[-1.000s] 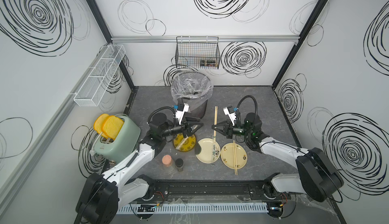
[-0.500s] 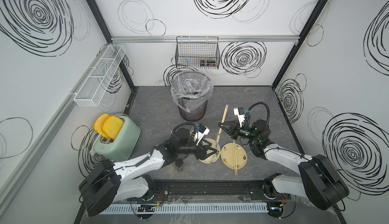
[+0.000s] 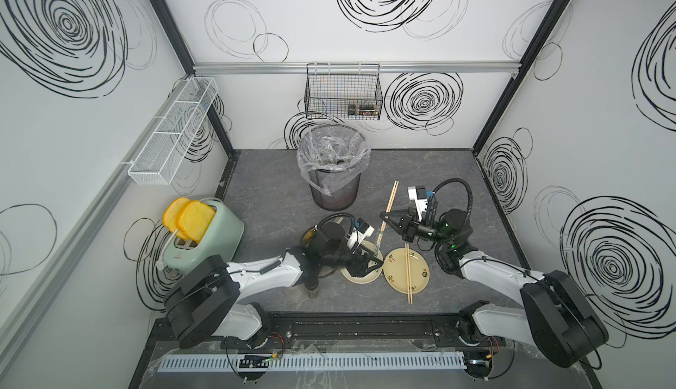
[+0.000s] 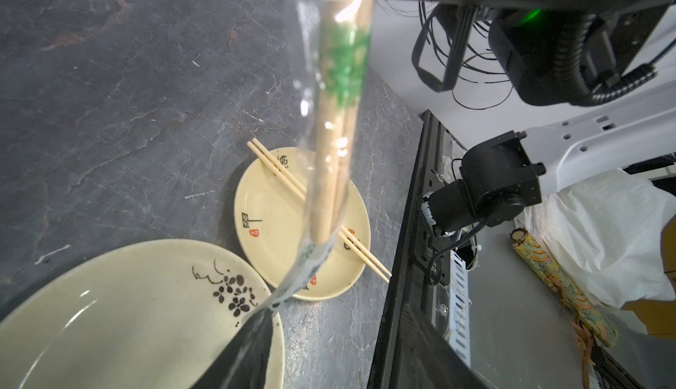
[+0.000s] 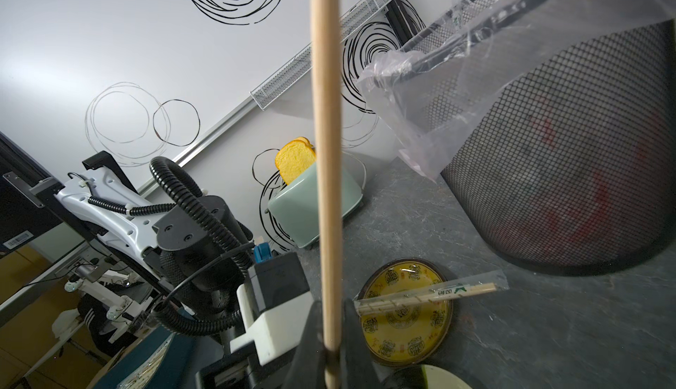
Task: Remove the packaging of disposable chopsticks
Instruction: Remove the packet bag from the disposable chopsticks.
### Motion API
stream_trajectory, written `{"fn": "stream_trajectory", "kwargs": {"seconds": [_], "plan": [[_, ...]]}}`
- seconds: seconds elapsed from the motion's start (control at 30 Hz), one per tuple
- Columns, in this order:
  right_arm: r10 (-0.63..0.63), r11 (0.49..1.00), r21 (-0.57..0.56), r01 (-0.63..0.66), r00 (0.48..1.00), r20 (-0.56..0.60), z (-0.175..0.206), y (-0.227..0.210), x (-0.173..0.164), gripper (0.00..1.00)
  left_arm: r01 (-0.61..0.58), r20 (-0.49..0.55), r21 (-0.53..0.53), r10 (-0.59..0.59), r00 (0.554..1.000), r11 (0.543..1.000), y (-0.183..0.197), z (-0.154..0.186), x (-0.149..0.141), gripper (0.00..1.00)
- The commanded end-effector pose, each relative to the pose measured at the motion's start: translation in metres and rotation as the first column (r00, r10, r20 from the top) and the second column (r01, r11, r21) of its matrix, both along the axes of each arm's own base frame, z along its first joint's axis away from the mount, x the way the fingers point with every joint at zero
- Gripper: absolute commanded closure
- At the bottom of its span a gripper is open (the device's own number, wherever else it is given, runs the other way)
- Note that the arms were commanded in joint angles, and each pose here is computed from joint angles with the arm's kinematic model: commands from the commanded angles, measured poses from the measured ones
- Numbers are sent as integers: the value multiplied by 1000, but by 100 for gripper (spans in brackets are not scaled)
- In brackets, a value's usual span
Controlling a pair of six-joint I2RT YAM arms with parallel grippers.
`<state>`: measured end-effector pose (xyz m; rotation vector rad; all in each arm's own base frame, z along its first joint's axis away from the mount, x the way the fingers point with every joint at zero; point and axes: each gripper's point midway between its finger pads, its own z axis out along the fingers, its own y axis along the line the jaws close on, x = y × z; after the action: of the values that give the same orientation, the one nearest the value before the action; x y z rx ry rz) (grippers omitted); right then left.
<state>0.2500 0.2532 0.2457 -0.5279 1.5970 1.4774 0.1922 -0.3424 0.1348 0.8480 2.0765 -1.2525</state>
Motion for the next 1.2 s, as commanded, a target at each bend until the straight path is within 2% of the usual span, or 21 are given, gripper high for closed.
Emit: {"fn": "stream_trajectory", "kwargs": {"seconds": [0.0, 0.27, 0.47, 0.73, 0.83, 1.03, 1.17], "plan": [[5, 1000, 29, -6, 999, 49, 12, -2, -5, 100, -31, 71, -33, 33, 997, 999, -7, 14, 18, 41], [7, 1000, 25, -8, 999, 40, 8, -1, -3, 100, -41, 85, -28, 43, 995, 999, -4, 17, 26, 54], [21, 999, 28, -22, 999, 44, 10, 1, -6, 100, -63, 94, -7, 64, 994, 998, 0, 14, 33, 44], [25, 999, 26, -27, 999, 42, 9, 2, -6, 100, -61, 112, -3, 61, 992, 998, -4, 20, 38, 42], [35, 999, 25, -36, 999, 42, 9, 3, -8, 100, -51, 119, -8, 52, 992, 999, -6, 23, 39, 51], [25, 999, 24, -27, 999, 47, 10, 3, -7, 100, -47, 116, -5, 48, 992, 999, -6, 21, 38, 75], [25, 999, 24, -26, 999, 44, 9, 3, -7, 100, -52, 115, 4, 51, 992, 999, -2, 20, 36, 81]]}}
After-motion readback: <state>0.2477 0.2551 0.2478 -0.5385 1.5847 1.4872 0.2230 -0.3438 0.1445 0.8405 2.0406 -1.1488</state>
